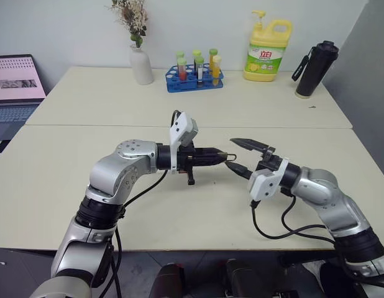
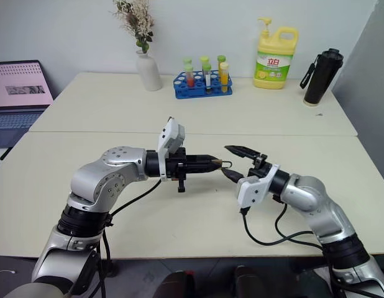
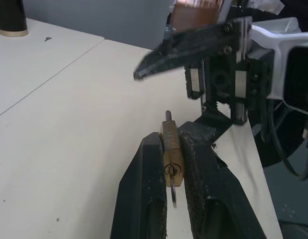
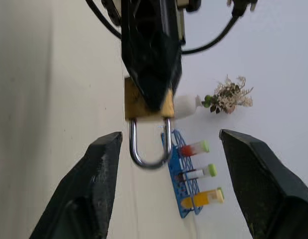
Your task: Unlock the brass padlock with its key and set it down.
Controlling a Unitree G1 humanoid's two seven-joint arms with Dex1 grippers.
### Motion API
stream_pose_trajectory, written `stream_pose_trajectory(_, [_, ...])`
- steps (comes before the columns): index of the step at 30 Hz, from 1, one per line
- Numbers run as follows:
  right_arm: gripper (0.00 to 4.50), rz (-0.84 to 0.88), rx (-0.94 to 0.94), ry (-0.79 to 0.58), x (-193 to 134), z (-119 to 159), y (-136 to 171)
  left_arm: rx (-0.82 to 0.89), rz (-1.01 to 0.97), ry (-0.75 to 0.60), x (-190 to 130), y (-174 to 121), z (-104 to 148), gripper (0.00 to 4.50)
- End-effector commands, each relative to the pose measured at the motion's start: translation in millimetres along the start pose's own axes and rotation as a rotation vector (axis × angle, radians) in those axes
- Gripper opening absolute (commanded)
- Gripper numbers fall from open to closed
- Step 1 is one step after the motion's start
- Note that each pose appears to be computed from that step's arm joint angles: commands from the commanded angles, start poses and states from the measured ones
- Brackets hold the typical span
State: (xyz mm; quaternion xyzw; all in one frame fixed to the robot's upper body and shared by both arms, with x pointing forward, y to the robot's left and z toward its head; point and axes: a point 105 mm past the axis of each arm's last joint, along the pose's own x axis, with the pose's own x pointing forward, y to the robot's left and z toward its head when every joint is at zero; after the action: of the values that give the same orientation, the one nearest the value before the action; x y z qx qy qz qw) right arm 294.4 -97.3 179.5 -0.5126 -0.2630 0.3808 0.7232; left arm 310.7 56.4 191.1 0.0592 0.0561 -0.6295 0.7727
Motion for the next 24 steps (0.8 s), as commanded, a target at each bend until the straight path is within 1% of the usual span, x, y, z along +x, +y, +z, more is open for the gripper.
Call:
stream_pose_trajectory(1, [3.04, -0.004, 0.103, -0.006, -15, 5, -13, 0.063, -0.02, -0.015, -1, 1, 9, 0.15])
stream_pose_trajectory(2, [3.04, 0.008, 0.131, -0.008, -18, 7, -12, 0.068, -0.022, -0.015, -1, 1, 9, 0.15])
stream_pose_trajectory(4, [3.04, 0.066, 0.244, -0.013, -25, 11, -5, 0.072, -0.035, -0.015, -1, 2, 9, 0.15])
stream_pose_trajectory(5, [2.88, 0.101, 0.314, -0.034, -28, 19, -2, 0.075, -0.048, -0.017, 0, 2, 10, 0.15])
stream_pose_trajectory(7, [2.53, 0.143, 0.387, -0.06, -31, 30, 1, 0.081, -0.061, -0.018, 1, 1, 10, 0.15])
stream_pose_trajectory(10, [1.5, 0.191, 0.502, -0.104, -24, 46, 2, 0.093, -0.104, -0.026, 2, -4, 13, 0.15])
stream_pose_trajectory(14, [0.04, 0.193, 0.552, -0.105, -17, 47, 0, 0.117, -0.137, -0.017, 3, -9, 13, 0.15])
stream_pose_trajectory(24, [0.0, 0.176, 0.536, -0.095, -4, 35, -12, 0.133, -0.175, -0.012, -2, -21, 15, 0.15])
